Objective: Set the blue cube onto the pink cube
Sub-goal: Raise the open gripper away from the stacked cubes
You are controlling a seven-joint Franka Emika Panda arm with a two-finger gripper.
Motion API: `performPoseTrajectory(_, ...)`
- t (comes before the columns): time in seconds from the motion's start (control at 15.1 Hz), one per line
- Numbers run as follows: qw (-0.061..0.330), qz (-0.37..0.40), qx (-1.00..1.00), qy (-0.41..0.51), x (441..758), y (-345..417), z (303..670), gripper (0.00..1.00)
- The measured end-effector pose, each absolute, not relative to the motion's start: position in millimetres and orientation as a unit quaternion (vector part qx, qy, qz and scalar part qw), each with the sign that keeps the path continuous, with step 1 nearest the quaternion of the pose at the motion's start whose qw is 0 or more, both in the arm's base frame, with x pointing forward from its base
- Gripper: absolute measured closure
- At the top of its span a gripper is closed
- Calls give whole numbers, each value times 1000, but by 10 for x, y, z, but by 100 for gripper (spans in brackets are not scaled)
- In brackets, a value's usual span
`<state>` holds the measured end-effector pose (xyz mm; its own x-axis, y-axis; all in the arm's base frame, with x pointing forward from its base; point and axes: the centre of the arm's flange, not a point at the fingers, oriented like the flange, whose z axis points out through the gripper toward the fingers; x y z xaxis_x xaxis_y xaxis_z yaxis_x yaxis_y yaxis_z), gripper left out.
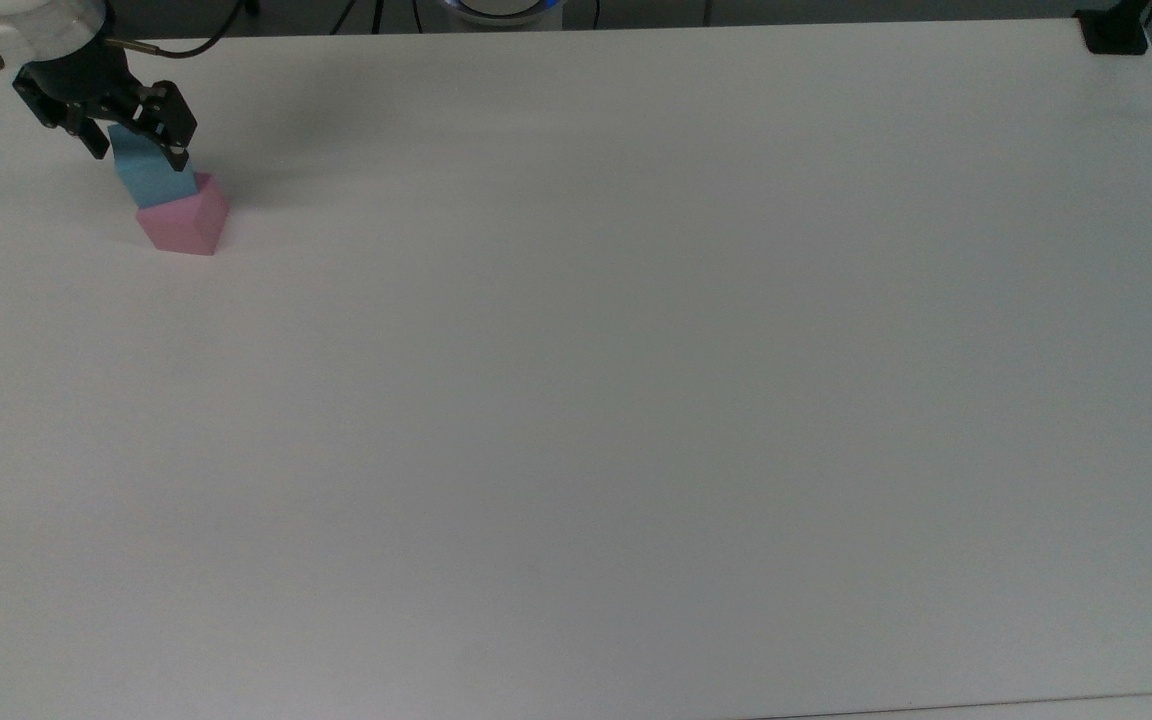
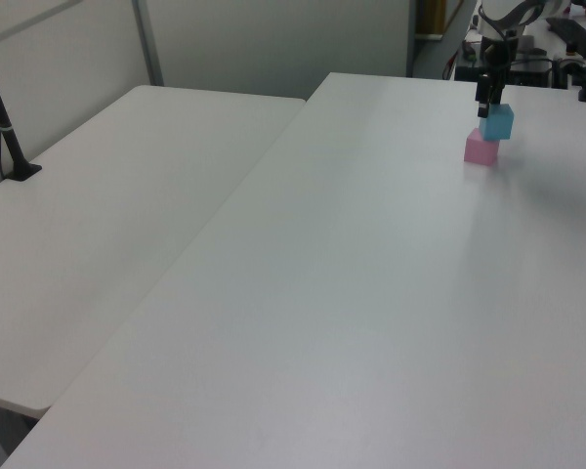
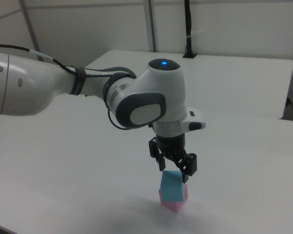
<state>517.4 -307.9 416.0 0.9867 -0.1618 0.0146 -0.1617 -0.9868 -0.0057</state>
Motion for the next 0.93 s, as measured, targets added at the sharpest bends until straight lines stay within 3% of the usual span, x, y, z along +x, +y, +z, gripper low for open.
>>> performPoseTrajectory(0.13,1,-8,-996,85,5149,-3118,4165,15)
performPoseTrajectory(0.27,1,-8,-996,87,5141,-3132,4166,2)
performPoseTrajectory(0.33,1,-8,-996,87,5136,-3139,4167,0)
performPoseTrajectory(0.6,-1,-13,-996,91,5137,-3201,4313,0)
performPoseTrajectory(0.93,24,14,-998,47,5326,-2691,5140,0)
